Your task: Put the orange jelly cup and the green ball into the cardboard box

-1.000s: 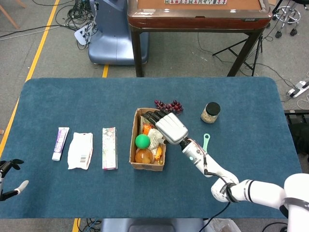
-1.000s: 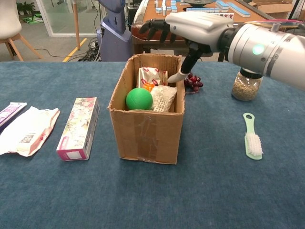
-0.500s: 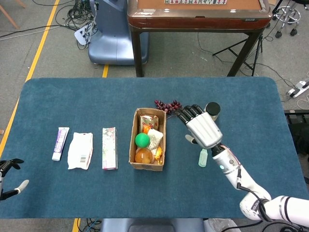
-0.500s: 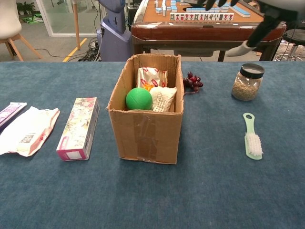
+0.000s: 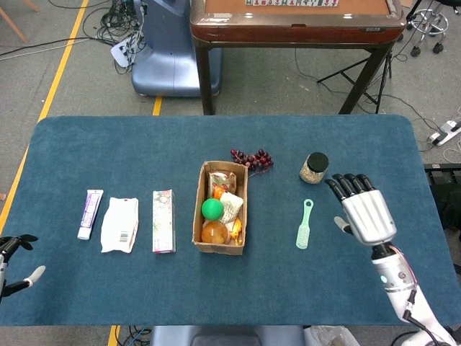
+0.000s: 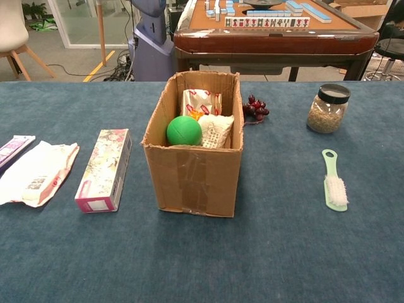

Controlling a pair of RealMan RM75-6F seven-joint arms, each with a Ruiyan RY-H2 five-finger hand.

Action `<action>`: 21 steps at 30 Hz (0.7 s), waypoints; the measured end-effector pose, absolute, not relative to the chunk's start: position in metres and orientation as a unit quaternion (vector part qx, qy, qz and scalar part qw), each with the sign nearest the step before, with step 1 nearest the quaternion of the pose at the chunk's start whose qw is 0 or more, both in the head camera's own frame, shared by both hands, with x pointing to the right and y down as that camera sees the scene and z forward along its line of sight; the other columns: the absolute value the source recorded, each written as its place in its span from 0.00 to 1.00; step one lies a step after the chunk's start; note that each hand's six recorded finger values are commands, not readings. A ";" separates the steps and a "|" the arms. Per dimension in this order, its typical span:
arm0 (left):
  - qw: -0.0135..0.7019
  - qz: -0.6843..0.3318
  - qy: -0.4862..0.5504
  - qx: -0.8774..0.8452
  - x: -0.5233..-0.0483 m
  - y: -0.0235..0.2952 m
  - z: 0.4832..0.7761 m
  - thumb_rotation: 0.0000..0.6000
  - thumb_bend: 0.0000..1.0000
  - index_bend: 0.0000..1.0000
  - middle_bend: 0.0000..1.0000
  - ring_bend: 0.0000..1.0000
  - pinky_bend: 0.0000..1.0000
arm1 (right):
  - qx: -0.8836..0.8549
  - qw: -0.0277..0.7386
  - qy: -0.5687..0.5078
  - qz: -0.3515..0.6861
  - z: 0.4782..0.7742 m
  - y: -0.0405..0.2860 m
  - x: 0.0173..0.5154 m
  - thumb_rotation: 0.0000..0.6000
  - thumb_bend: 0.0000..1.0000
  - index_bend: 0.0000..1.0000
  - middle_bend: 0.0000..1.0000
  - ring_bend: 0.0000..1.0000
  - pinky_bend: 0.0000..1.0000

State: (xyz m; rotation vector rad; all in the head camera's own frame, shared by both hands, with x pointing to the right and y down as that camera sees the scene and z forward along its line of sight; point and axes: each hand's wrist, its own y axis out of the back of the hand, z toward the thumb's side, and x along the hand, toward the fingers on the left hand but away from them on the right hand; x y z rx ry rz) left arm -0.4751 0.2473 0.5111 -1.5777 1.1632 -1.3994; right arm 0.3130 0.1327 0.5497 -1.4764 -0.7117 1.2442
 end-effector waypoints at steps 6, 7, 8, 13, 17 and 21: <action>0.364 -0.531 0.452 -0.618 -0.470 0.248 0.513 1.00 0.14 0.36 0.46 0.35 0.59 | -0.590 0.480 -0.324 0.563 0.547 0.161 0.359 1.00 0.00 0.25 0.24 0.21 0.27; 0.365 -0.529 0.452 -0.619 -0.469 0.247 0.514 1.00 0.14 0.36 0.46 0.35 0.59 | -0.584 0.474 -0.330 0.570 0.547 0.166 0.367 1.00 0.00 0.25 0.24 0.21 0.27; 0.366 -0.527 0.452 -0.619 -0.469 0.247 0.515 1.00 0.14 0.36 0.46 0.35 0.59 | -0.580 0.471 -0.333 0.575 0.547 0.170 0.373 1.00 0.00 0.25 0.24 0.21 0.27; 0.366 -0.528 0.448 -0.621 -0.467 0.248 0.519 1.00 0.14 0.36 0.46 0.35 0.59 | -0.579 0.464 -0.345 0.575 0.546 0.183 0.384 1.00 0.00 0.25 0.24 0.21 0.27; 0.364 -0.530 0.446 -0.623 -0.466 0.247 0.522 1.00 0.14 0.36 0.46 0.35 0.59 | -0.584 0.464 -0.349 0.568 0.547 0.189 0.390 1.00 0.00 0.25 0.24 0.21 0.27; 0.362 -0.527 0.443 -0.629 -0.464 0.245 0.524 1.00 0.14 0.37 0.46 0.35 0.59 | -0.589 0.457 -0.362 0.559 0.543 0.192 0.396 1.00 0.00 0.25 0.24 0.21 0.27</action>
